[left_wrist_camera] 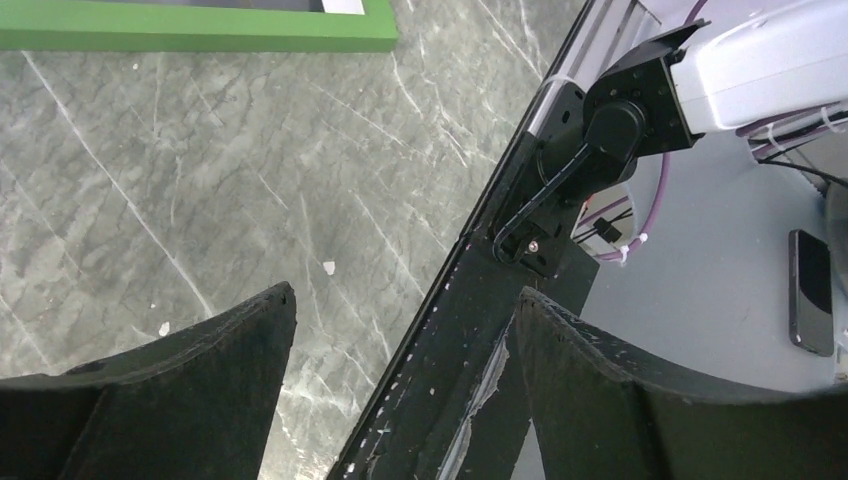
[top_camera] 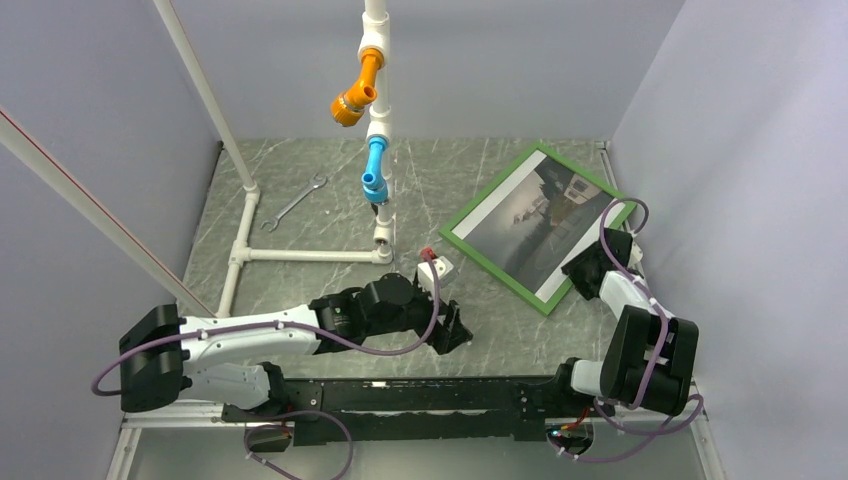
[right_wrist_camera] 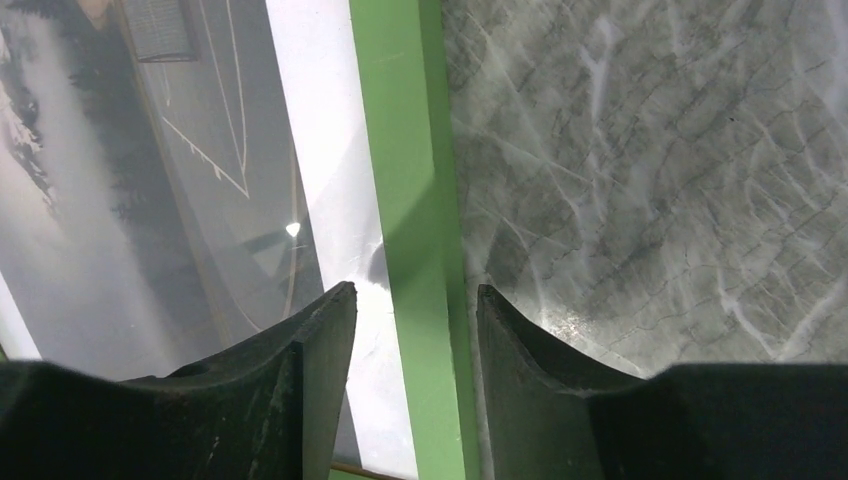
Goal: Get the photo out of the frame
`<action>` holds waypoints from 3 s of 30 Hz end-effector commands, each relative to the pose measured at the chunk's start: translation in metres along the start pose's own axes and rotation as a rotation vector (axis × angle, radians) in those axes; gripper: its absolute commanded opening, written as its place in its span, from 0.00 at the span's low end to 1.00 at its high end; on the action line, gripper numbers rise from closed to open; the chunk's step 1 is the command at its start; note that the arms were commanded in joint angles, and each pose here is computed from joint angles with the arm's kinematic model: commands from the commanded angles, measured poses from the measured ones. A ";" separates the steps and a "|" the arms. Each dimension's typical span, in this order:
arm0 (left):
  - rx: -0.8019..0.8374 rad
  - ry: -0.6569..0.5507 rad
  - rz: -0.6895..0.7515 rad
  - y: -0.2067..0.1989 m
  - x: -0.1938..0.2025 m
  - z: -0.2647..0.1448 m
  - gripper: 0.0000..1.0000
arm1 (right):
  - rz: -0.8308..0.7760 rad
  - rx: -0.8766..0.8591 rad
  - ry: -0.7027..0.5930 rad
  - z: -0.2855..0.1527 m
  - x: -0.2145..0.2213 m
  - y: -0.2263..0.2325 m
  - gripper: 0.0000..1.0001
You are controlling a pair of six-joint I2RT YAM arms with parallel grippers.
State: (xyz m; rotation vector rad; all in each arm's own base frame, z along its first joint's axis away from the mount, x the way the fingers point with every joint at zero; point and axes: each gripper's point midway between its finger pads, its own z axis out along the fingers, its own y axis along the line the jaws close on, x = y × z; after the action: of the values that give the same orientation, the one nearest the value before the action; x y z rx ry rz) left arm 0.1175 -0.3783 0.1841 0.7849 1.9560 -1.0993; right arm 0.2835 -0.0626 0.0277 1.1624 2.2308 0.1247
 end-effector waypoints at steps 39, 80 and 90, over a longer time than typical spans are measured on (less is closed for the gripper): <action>-0.255 0.110 0.484 0.024 -0.021 0.072 0.97 | -0.013 -0.193 0.050 -0.016 0.006 0.043 0.00; -0.417 0.124 1.173 0.047 0.023 0.188 0.99 | -0.020 -0.330 0.123 -0.057 0.014 0.081 0.00; -0.493 0.112 1.243 0.058 0.020 0.197 0.98 | -0.038 -0.313 0.110 -0.058 0.012 0.078 0.00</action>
State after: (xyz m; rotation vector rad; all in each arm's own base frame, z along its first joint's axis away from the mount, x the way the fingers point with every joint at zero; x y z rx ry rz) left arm 0.2077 -0.5201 0.0604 1.4978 1.2879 0.1290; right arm 0.2872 0.0091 0.0717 1.0176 2.2914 0.5140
